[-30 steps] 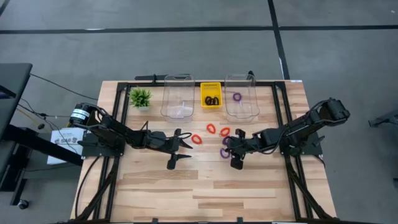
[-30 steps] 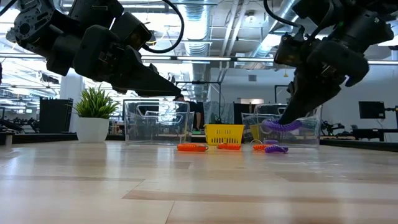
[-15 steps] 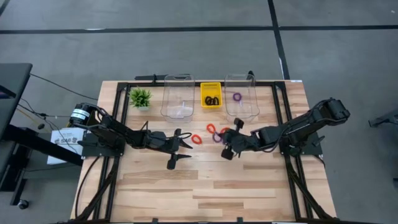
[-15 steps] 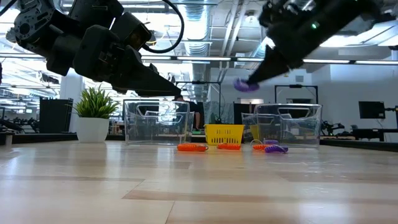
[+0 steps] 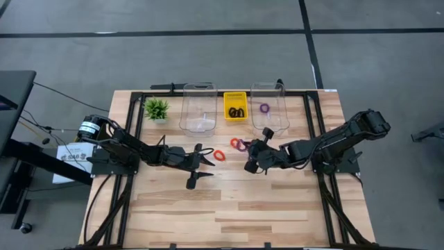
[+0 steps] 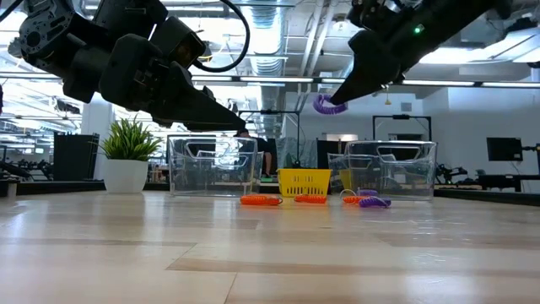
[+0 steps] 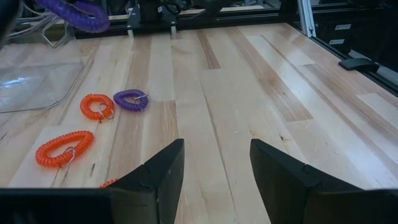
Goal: Sort spring keychains
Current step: Put the bottom purple spring keychain into the right transparent bin
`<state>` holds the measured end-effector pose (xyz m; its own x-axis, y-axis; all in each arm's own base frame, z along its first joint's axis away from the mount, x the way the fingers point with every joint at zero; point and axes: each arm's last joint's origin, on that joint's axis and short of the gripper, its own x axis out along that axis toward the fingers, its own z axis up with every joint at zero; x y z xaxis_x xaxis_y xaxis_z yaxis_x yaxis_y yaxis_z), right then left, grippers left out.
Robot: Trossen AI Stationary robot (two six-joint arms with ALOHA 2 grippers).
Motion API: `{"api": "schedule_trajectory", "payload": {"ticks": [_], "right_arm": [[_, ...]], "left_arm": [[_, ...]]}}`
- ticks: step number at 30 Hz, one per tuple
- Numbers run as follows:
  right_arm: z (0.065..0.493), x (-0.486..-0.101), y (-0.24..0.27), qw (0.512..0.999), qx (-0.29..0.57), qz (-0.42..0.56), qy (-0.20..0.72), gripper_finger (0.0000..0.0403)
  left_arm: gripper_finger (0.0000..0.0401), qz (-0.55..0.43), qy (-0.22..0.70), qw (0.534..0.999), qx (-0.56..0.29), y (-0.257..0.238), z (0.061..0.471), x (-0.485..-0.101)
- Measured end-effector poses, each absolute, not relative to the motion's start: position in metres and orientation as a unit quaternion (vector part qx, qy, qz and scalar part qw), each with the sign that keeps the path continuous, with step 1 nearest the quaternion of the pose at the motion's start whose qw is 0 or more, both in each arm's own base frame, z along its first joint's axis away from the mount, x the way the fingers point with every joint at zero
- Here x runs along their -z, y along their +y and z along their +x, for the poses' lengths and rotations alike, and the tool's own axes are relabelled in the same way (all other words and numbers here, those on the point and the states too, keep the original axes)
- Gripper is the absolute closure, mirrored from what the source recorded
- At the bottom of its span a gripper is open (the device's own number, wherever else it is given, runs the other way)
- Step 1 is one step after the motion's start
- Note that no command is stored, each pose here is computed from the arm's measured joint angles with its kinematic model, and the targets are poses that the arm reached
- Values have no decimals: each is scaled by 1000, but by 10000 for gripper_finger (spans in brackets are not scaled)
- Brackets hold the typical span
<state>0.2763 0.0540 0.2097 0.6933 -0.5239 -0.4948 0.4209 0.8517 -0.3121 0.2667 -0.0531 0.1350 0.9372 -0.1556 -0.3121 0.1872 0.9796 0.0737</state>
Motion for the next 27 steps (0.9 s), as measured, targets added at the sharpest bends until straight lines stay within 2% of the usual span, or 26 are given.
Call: {"api": "schedule_trajectory", "payload": {"ticks": [5,10,27], "right_arm": [[274,-209,40,889,328,-115,298,396],[270,-205,18,858,416,-77,292,398],[259,-205,-49,808,487,-14,332,397]], "left_arm": [[219,51,154,983,87,-53,267,-135],[219,51,154,983,87,-53,267,-135],[219,51,154,983,87,-53,267,-135]]}}
